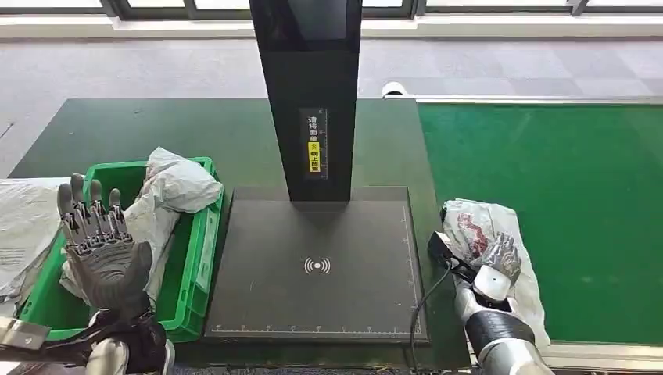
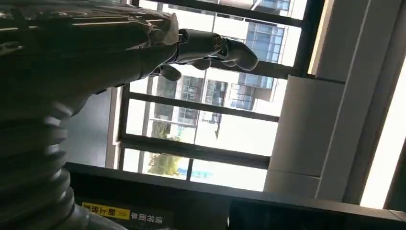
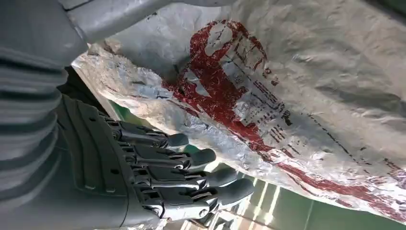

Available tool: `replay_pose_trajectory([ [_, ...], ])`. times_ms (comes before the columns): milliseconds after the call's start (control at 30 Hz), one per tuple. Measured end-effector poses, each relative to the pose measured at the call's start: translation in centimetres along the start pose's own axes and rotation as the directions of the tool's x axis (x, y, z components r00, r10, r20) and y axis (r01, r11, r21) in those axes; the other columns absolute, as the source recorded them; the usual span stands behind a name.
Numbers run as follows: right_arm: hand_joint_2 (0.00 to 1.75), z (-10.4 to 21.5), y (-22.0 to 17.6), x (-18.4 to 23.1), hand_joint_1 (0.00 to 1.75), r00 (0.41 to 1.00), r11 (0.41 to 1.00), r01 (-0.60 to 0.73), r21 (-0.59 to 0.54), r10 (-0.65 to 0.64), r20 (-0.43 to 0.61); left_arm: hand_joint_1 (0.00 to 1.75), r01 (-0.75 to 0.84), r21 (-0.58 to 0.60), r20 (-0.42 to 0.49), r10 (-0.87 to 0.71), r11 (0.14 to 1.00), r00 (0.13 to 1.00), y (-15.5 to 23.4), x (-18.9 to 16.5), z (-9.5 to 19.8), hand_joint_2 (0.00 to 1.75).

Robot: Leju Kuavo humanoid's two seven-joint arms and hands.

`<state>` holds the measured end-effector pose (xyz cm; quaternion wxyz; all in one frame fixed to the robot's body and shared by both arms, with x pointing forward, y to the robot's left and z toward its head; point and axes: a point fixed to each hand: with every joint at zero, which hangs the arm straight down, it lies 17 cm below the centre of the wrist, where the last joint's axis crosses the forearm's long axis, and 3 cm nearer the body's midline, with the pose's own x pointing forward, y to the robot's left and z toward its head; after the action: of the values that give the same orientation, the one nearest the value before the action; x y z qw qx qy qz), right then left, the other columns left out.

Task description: Moved the parcel from conveyor to table for the left to box.

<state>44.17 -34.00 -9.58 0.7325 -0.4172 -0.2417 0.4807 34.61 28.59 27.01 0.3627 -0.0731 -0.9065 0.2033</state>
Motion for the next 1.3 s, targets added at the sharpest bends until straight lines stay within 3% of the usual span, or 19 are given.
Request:
replay_pose_trajectory([
  [867,1.75,-0.1,1.2,-0.7,0.0,1.0,0.998,0.028,0.06,-0.028,-0.011,0.0,0.016,0.003,-0.027,-0.016,1.0,1.0,0.1,-1.0,0.4,1.75],
  [900,1.75,-0.1,1.2,-0.7,1.75,1.0,0.998,0.029,0.061,-0.028,-0.011,0.0,0.016,0.003,-0.028,-0.016,1.0,0.999,0.1,-1.0,0.4,1.75],
  [1300,1.75,-0.4,-0.5,-0.4,1.75,0.999,0.999,0.043,-0.029,-0.042,0.009,0.0,0.026,0.013,-0.017,-0.026,1.0,1.0,0.4,-0.9,0.3,1.75],
])
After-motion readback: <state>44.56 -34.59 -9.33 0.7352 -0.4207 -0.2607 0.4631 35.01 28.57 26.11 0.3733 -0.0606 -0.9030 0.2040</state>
